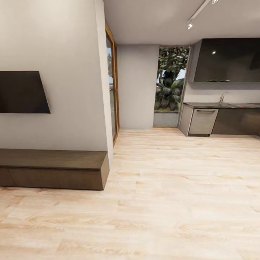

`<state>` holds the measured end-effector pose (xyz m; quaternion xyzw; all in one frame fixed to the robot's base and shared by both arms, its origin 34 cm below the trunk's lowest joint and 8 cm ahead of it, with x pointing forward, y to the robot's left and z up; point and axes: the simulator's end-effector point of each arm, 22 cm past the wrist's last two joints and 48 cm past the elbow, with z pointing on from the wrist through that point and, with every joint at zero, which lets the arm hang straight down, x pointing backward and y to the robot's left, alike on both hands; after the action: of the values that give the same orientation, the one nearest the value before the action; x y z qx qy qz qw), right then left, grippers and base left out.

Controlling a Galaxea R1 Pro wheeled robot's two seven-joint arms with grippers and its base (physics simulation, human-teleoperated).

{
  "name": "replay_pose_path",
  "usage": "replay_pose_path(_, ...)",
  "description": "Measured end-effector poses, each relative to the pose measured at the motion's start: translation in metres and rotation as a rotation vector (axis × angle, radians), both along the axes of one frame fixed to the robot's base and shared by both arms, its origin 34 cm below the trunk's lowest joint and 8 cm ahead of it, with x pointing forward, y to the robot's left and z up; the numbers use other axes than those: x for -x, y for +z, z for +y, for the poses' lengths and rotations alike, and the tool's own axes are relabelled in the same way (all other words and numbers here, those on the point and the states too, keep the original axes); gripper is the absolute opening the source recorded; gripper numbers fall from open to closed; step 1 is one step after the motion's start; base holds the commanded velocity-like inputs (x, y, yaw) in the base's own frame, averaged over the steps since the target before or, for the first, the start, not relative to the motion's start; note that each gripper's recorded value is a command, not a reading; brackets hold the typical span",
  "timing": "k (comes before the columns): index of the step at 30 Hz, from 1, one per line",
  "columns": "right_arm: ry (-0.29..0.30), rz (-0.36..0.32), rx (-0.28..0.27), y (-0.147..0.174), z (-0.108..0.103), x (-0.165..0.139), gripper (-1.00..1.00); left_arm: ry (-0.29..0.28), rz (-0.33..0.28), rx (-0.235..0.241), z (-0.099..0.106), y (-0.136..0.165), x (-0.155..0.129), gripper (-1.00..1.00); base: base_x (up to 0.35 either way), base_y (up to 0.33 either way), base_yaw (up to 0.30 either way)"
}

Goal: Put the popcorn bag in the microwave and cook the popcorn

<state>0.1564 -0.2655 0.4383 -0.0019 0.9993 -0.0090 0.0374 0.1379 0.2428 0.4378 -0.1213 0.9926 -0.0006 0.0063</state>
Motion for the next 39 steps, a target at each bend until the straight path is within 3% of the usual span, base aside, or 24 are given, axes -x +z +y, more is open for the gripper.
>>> replay_pose_path(11, -0.001, 0.000, 0.000, -0.0001, 0.0000, -0.0001, 1.00, -0.001, -0.002, 0.000, 0.0001, -0.0001, -0.0007, 1.00, 0.282, 0.000, -0.042)
replay_pose_path(39, -0.003, 0.000, 0.000, -0.0001, -0.0001, 0.0000, 1.00, 0.001, -0.004, -0.002, 0.0014, -0.0001, -0.0019, 1.00, 0.004, 0.000, -0.242)
